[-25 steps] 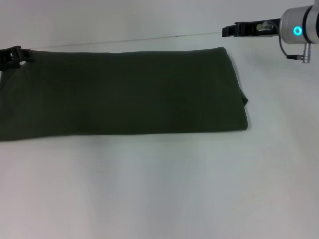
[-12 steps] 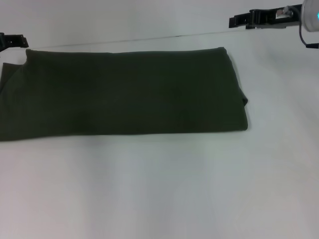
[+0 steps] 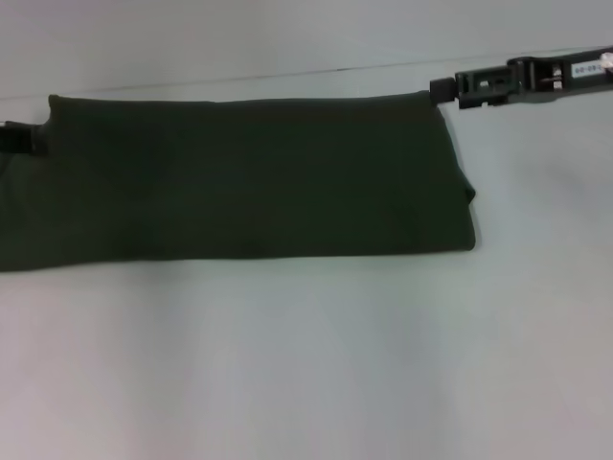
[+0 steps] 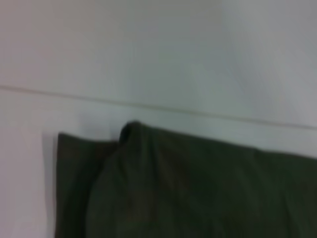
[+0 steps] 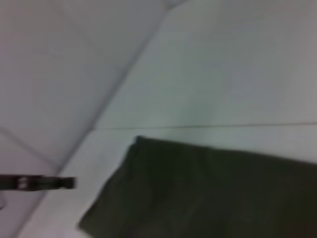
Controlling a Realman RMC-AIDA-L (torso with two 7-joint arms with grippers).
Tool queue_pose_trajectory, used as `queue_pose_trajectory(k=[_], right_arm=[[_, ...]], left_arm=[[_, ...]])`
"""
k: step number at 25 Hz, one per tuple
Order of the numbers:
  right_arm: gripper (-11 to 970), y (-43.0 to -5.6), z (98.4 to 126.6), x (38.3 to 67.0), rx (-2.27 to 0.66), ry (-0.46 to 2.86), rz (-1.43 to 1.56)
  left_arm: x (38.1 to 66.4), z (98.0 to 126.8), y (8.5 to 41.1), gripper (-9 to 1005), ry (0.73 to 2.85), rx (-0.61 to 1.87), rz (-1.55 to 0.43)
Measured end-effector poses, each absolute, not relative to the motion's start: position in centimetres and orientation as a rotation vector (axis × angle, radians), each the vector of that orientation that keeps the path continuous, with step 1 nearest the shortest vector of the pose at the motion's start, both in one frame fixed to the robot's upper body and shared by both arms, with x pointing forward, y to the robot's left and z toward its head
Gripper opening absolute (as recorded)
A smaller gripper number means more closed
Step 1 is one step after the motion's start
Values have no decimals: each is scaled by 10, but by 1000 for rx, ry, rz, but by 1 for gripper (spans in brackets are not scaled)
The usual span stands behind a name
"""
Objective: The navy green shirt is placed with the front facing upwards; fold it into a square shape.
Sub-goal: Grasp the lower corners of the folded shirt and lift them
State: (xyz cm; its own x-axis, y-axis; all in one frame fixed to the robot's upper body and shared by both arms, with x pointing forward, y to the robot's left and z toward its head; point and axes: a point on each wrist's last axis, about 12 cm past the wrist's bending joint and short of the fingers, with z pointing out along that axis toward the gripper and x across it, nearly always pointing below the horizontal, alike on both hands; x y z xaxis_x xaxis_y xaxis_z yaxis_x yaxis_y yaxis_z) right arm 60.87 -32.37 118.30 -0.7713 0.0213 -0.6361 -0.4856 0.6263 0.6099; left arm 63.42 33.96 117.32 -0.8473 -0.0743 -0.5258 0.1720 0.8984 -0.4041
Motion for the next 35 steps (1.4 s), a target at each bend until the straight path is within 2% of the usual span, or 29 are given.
queue_pose_trajectory(k=[4,8,16,26,35], right_arm=[[901,-328,1177,596,-355,2236,1148],[897,-326,1173,590,-361,2251,1198],[895,-322,1170,585,-374,2263,1239],[894,-323,1167,583,-364,2273,1238],[894,-323,1167,583,-353,2267,1240]], left_arm=[[627,1174,347,908,2562,113,-600],[625,1170,352,908,2650,135,-515],[621,1156,358,909,2768,42,-381],[626,1136,344,907,2802,12,-393],[637,1137,341,906,2792,33,-262]])
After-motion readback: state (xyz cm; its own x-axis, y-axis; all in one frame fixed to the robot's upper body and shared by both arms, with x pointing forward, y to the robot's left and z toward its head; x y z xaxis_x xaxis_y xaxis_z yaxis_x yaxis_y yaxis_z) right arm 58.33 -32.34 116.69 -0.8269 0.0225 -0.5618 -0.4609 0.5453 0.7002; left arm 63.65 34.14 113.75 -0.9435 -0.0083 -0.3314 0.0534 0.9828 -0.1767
